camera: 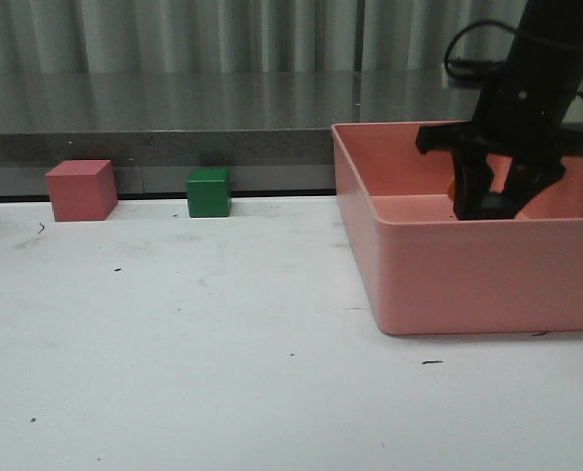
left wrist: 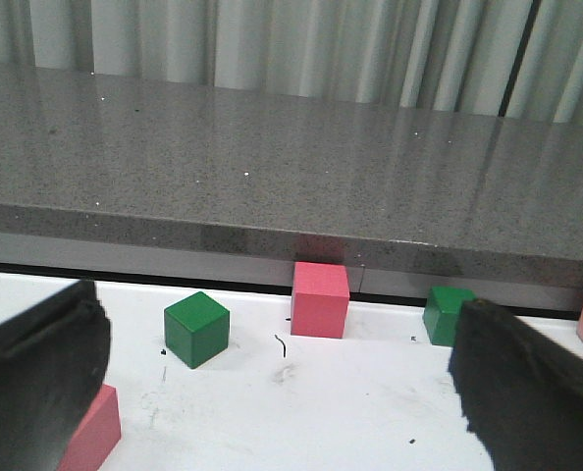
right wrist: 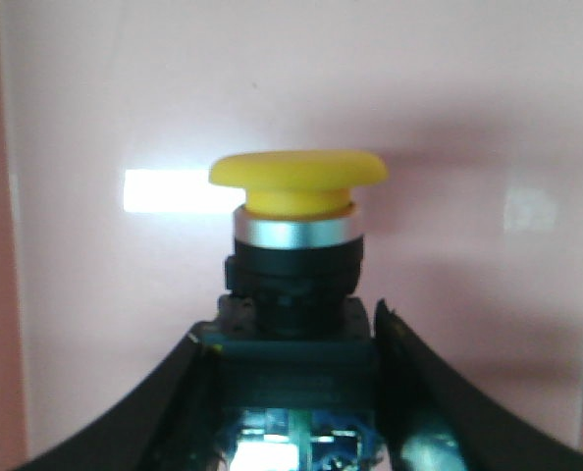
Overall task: Place and stand button with both arms
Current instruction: 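Lift the button out of the bin and carry it toward the left arm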
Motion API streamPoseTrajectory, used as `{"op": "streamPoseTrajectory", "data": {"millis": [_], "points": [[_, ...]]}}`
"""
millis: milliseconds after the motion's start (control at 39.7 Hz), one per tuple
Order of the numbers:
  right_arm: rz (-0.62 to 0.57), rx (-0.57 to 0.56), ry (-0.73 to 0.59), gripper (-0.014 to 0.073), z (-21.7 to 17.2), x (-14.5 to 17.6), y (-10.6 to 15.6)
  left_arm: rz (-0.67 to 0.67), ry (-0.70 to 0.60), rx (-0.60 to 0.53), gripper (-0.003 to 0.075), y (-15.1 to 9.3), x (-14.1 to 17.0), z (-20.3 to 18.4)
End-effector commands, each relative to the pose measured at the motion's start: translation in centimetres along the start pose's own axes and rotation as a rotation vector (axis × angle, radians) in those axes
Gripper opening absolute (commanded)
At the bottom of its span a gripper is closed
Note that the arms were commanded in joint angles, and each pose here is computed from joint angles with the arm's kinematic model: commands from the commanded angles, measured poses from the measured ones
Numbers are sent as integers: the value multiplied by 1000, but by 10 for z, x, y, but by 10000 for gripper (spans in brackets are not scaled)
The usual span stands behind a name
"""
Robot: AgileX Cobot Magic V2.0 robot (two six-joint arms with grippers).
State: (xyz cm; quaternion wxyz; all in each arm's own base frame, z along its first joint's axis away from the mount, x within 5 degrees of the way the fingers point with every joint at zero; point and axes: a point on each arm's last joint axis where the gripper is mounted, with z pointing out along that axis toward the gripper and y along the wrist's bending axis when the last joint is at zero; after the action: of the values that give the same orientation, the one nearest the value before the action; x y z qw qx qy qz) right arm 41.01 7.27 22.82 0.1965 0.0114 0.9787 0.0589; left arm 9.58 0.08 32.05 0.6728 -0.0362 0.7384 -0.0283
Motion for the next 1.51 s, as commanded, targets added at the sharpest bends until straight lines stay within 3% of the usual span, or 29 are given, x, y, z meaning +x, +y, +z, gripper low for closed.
{"op": "streamPoseTrajectory", "data": {"millis": [0, 227, 352, 554, 680, 805, 931, 1032, 1233, 1485], "points": [[4, -54, -196, 214, -71, -13, 7, -14, -90, 4, 673, -1, -16, 0], [-13, -142, -324, 214, -133, -4, 27, -14, -90, 4, 673, -1, -16, 0], [-91, -200, -330, 214, -143, 7, 60, -14, -90, 4, 673, -1, -16, 0], [-226, -363, -293, 214, -144, 25, 140, -14, -90, 4, 673, -1, -16, 0], [-312, -480, -239, 214, -133, 38, 204, -14, -90, 4, 673, -1, -16, 0], [-389, -535, -199, 214, -118, 49, 253, -14, -90, 4, 673, -1, -16, 0], [-387, -559, -144, 214, -96, 57, 290, -14, -90, 4, 673, -1, -16, 0], [-332, -535, -94, 214, -72, 56, 300, -14, -90, 4, 673, -1, -16, 0], [-132, -348, -63, 214, -18, 53, 295, -14, -90, 4, 673, -1, -16, 0], [-49, -335, -32, 216, 12, 59, 300, -14, -90, 4, 673, -1, -16, 0]]}}
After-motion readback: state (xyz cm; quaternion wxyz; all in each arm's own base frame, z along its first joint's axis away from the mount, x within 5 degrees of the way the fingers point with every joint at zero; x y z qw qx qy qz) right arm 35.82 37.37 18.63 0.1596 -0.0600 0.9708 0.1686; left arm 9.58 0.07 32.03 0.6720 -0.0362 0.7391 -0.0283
